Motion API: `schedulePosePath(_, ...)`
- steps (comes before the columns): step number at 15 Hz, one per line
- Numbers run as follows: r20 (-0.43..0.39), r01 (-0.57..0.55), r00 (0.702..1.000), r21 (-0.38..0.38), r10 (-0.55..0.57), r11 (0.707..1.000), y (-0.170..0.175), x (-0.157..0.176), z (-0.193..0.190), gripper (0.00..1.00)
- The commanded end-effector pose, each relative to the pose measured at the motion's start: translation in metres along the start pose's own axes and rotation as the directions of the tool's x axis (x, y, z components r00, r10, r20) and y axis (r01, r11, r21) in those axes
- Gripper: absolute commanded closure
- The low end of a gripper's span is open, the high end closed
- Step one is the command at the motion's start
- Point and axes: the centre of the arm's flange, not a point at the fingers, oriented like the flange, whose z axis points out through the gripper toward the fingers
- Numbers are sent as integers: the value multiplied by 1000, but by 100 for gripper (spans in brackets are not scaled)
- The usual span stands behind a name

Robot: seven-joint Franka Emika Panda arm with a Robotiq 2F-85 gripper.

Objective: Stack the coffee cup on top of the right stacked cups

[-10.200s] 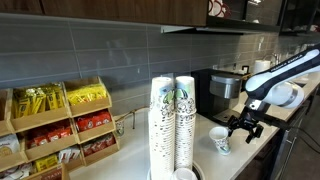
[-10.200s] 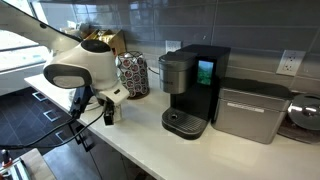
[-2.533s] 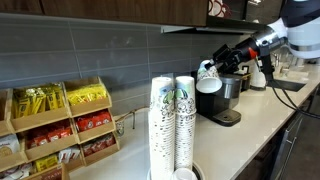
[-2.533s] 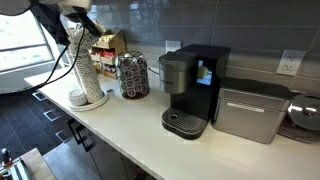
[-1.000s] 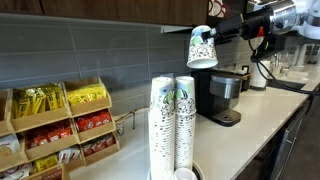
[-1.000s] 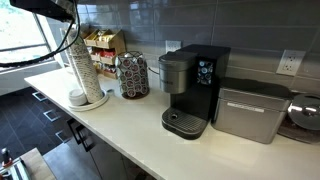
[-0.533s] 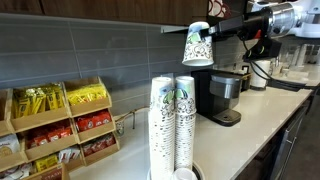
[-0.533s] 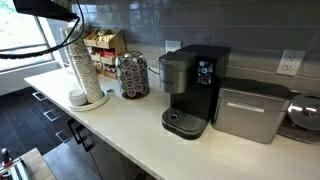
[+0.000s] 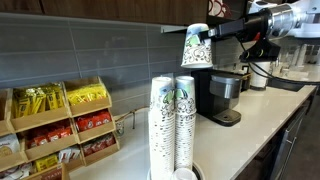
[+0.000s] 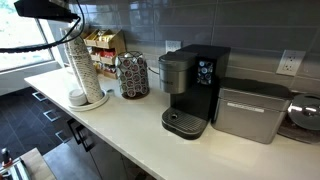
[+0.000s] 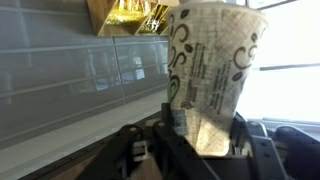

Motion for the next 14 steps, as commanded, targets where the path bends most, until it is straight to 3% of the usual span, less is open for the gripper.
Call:
schedulePosePath(1,-36,68,997,48,-66,997,-1,-9,8,71)
schedulePosePath(7,-54,166,985,83,-162,983,0,-23,19,71)
schedulePosePath(14,-22,256,967,51,-255,965,5,-34,25,71)
